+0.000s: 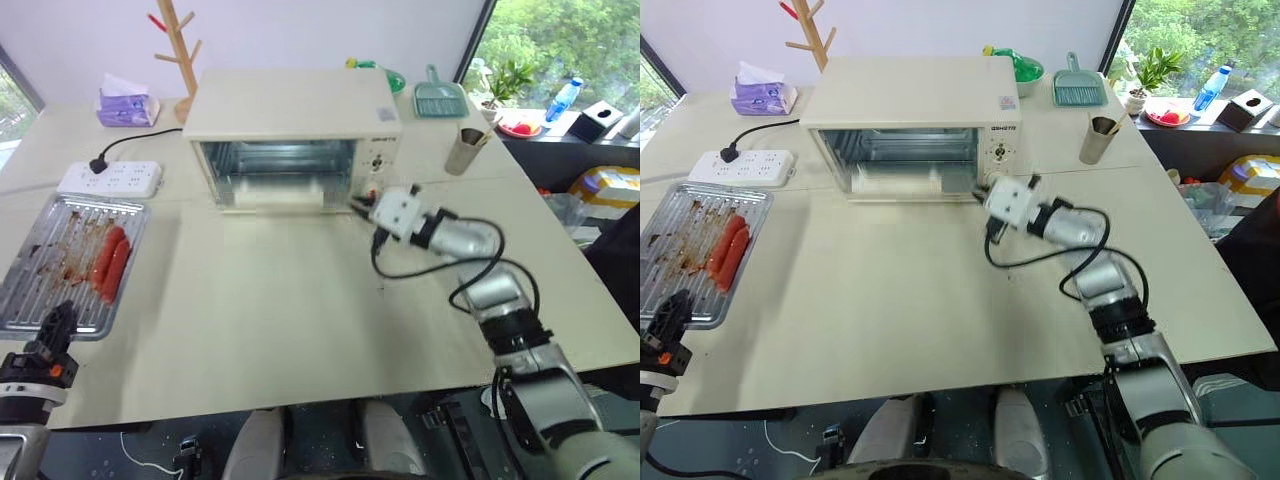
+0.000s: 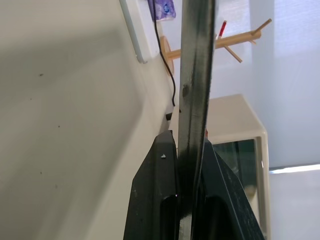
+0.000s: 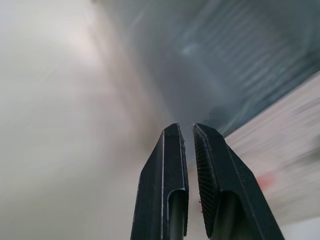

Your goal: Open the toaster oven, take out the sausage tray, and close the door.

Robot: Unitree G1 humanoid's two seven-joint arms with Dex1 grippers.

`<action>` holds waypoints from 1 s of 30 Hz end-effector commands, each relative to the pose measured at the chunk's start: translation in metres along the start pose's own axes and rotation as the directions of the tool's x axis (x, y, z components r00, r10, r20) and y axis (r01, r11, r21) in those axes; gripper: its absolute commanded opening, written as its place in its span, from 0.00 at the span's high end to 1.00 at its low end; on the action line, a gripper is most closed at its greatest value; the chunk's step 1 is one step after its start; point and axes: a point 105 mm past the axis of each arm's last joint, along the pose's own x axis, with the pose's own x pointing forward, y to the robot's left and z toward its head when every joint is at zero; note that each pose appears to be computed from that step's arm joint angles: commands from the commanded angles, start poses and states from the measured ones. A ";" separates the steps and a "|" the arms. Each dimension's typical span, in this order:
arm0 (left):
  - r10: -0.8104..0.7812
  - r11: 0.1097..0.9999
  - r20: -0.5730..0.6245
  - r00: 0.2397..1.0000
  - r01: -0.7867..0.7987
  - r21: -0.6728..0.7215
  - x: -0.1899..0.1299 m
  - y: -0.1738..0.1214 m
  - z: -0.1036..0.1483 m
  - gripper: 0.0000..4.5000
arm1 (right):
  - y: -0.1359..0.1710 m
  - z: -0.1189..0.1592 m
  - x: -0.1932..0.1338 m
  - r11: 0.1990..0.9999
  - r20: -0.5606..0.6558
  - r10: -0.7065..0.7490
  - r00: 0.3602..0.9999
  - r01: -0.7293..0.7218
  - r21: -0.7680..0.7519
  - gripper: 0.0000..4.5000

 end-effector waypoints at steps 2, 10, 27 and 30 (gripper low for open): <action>-0.024 1.000 -0.061 0.998 0.024 0.013 0.000 -0.004 -0.009 1.00 | 0.018 0.019 -0.009 0.990 0.076 0.101 0.992 -0.108 0.087 0.91; 0.010 0.999 -0.262 0.965 0.004 0.050 -0.001 0.003 -0.034 1.00 | 0.041 0.021 -0.045 0.932 0.102 0.275 0.956 -0.292 0.215 0.79; -0.167 0.978 -0.812 0.559 0.199 -0.064 0.031 -0.021 -0.145 1.00 | 0.048 -0.011 -0.141 0.761 -0.077 0.486 0.871 -0.378 0.527 0.15; -0.179 0.973 -0.862 0.475 0.216 -0.083 0.039 -0.025 -0.159 1.00 | 0.049 -0.008 -0.148 0.762 -0.088 0.472 0.877 -0.356 0.541 0.15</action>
